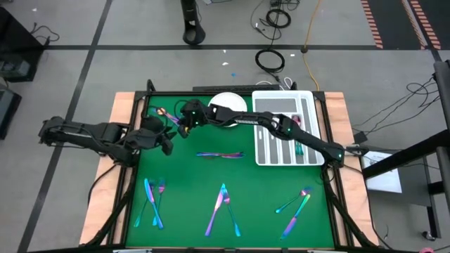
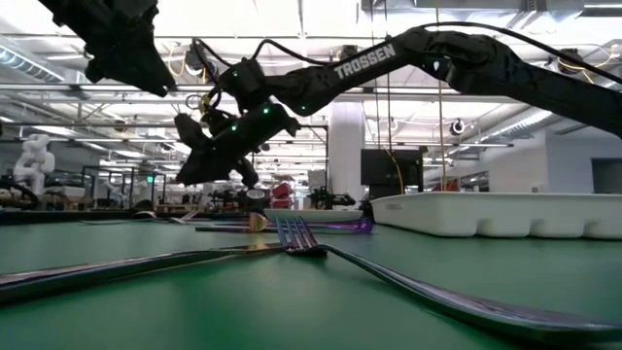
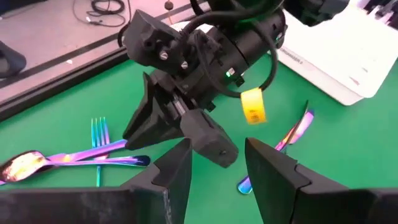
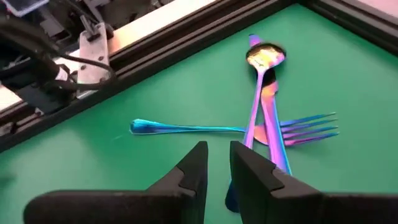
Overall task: Sort silverware
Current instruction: Put the iridescent spoon into the white silverware tray
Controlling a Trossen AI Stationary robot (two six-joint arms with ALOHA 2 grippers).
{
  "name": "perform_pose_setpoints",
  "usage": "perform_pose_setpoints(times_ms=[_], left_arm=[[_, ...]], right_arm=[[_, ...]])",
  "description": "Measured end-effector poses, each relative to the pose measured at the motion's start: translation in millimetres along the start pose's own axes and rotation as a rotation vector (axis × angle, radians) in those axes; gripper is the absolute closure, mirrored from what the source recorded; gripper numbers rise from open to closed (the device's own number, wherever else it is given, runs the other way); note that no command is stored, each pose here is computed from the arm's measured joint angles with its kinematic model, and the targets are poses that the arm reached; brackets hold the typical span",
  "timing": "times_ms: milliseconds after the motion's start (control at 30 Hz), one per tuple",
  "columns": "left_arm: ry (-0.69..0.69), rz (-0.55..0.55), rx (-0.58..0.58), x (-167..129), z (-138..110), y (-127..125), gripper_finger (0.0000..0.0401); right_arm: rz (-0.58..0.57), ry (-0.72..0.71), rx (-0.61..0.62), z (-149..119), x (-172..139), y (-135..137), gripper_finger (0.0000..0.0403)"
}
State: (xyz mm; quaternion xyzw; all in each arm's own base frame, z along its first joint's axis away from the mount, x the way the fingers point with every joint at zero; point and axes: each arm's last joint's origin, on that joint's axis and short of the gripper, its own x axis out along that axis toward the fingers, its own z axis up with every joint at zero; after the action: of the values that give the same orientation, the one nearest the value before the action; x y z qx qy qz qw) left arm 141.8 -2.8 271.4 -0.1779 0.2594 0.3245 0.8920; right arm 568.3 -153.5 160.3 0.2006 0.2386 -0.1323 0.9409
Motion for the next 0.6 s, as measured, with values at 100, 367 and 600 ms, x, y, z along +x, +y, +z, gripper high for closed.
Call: perform_pose_setpoints(times_ms=[100,367,600], left_arm=[[0.020,0.039,0.025,6,-1,-1,0.0251],[0.150,0.181,0.010,39,13,28,0.0251],[0.339,0.238,-0.217,69,23,81,0.0251]], right_arm=[[-0.018,0.080,-0.063,-6,-2,-1,0.0344],[-0.058,0.310,-0.196,18,-62,21,0.0344],[-0.249,0.369,-0.261,47,-126,36,0.0344]])
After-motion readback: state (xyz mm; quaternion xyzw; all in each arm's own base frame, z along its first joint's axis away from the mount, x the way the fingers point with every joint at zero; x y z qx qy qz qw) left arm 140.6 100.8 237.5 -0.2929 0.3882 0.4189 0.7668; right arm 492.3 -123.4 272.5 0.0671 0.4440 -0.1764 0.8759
